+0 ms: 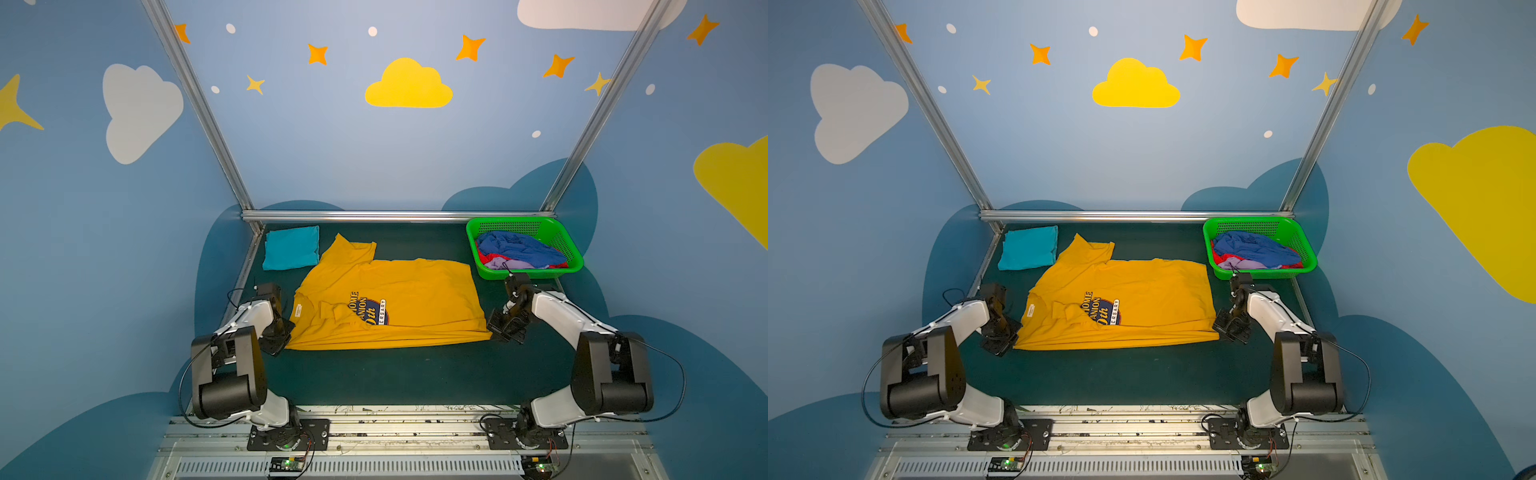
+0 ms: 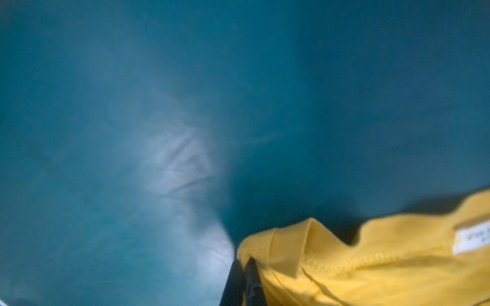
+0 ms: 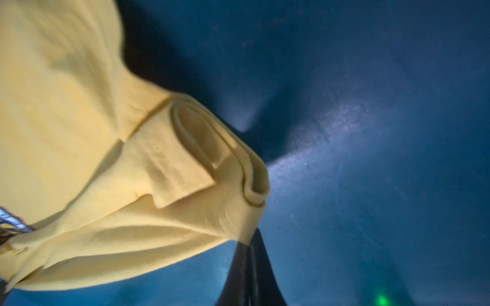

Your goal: Fold and stack the t-shirts

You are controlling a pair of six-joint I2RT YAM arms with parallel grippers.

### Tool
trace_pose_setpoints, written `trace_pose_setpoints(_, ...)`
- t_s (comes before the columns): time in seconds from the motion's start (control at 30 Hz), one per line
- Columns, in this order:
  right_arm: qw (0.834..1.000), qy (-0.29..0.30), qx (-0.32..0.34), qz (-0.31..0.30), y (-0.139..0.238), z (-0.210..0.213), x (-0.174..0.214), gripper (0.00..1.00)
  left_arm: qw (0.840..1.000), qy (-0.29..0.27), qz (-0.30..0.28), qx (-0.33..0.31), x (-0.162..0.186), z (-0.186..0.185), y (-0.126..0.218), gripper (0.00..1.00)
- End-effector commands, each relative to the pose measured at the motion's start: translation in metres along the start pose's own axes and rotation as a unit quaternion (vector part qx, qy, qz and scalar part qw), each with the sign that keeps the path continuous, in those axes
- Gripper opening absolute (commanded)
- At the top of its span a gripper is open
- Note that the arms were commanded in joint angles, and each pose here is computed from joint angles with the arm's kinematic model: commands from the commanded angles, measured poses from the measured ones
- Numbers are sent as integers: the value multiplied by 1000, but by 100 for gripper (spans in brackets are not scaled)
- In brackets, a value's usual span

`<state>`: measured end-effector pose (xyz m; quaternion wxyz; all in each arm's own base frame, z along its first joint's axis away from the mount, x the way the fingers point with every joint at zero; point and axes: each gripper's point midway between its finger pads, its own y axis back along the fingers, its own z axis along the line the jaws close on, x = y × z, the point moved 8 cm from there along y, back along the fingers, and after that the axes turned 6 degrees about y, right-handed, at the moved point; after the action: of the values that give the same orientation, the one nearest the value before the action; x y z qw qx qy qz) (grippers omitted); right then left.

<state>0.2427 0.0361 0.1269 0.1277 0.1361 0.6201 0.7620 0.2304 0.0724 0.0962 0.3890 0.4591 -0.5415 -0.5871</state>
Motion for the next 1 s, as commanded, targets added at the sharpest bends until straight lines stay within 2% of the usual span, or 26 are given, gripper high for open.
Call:
trace_pose_setpoints(0.0, 1000, -7, 20, 9, -1, -10, 10, 0, 1000, 3, -20, -12, -4, 10, 1, 4)
trace_pose_setpoints(0.23, 999, 11, 26, 32, -11, -4, 47, 0, 1000, -13, 4, -14, 22, 28, -7, 4)
trace_pose_setpoints(0.43, 998, -23, 41, 35, -18, -23, 76, 2, 999, 1, 3, -37, 29, 41, -10, 6)
trace_pose_setpoints(0.47, 998, -29, 43, 32, -18, -27, 80, 26, 999, 6, 0, -42, 28, 42, -9, 9)
trace_pose_setpoints(0.5, 998, -34, 42, 26, -16, -29, 81, 43, 999, 11, -4, -47, 27, 42, -6, 21)
trace_pose_setpoints(0.53, 998, -38, 42, 18, -13, -30, 82, 55, 999, 15, -9, -47, 26, 42, -3, 32)
trace_pose_setpoints(0.6, 998, -41, 40, -7, -2, -31, 79, 63, 999, 19, -32, -37, 23, 40, 11, 49)
trace_pose_setpoints(0.67, 998, -37, 35, -37, 14, -29, 72, 66, 997, 2, -74, -21, 24, 33, 34, 60)
trace_pose_setpoints(0.73, 997, -24, 27, -69, 34, -22, 64, 64, 993, -22, -112, 9, 27, 23, 59, 61)
trace_pose_setpoints(0.77, 996, -11, 19, -86, 43, -17, 60, 60, 991, -34, -128, 26, 31, 18, 70, 61)
trace_pose_setpoints(0.8, 995, 9, 5, -102, 51, -9, 56, 51, 988, -45, -140, 41, 34, 13, 79, 57)
trace_pose_setpoints(0.83, 992, 37, -9, -116, 58, 1, 52, 35, 986, -58, -146, 57, 39, 7, 87, 49)
trace_pose_setpoints(0.87, 989, 64, -18, -128, 64, 14, 50, 12, 983, -74, -148, 74, 45, -2, 92, 43)
trace_pose_setpoints(0.9, 987, 87, -22, -136, 68, 25, 50, 0, 981, -89, -146, 86, 52, -9, 94, 40)
trace_pose_setpoints(0.97, 978, 151, -35, -143, 70, 60, 53, 0, 978, -125, -135, 95, 67, -25, 93, 37)
